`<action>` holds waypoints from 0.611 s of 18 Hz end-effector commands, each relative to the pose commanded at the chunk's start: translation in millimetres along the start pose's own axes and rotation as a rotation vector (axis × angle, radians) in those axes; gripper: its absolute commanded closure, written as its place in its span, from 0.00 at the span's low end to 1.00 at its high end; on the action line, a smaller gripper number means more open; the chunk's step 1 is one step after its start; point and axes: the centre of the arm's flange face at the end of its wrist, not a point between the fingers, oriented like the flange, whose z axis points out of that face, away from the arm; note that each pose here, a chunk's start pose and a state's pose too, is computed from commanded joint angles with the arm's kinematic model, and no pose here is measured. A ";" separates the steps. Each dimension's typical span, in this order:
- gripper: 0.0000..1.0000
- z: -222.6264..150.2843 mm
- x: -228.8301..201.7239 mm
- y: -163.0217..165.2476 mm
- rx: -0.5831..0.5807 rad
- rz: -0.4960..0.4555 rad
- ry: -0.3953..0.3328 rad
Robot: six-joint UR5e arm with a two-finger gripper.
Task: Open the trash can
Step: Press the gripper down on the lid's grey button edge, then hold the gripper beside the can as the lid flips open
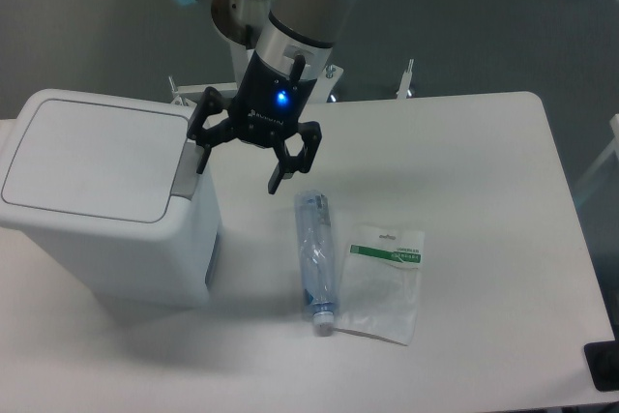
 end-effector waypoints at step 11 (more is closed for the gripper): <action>0.00 2.8 -1.1 3.2 -0.008 -0.003 -0.002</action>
